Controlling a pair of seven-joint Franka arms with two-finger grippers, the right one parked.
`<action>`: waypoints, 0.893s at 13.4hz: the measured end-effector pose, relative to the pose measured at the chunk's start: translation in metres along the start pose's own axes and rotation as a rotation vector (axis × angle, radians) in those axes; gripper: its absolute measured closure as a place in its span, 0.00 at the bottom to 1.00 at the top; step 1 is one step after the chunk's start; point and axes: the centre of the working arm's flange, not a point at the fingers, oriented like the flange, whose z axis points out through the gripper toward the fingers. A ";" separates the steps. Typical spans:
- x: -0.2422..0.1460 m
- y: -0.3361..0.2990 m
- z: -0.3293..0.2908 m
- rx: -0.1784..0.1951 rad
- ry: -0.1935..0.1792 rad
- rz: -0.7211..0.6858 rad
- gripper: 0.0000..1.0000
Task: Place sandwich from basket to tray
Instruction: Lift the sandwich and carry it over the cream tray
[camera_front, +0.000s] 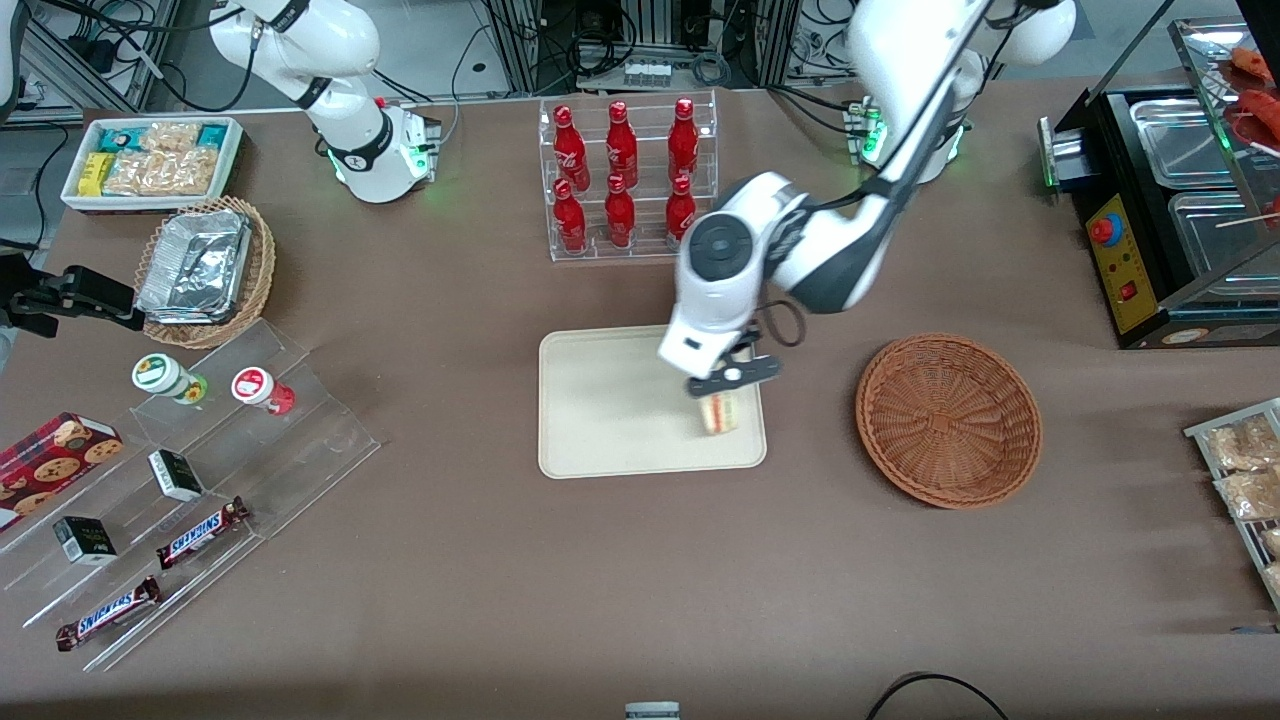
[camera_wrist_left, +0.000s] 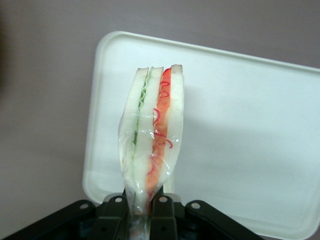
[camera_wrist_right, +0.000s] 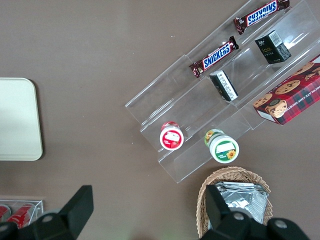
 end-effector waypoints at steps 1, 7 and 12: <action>-0.003 0.016 0.010 -0.003 -0.002 0.015 0.85; 0.009 0.056 0.046 -0.018 -0.012 0.027 0.85; -0.005 0.067 0.059 -0.007 -0.028 0.055 0.85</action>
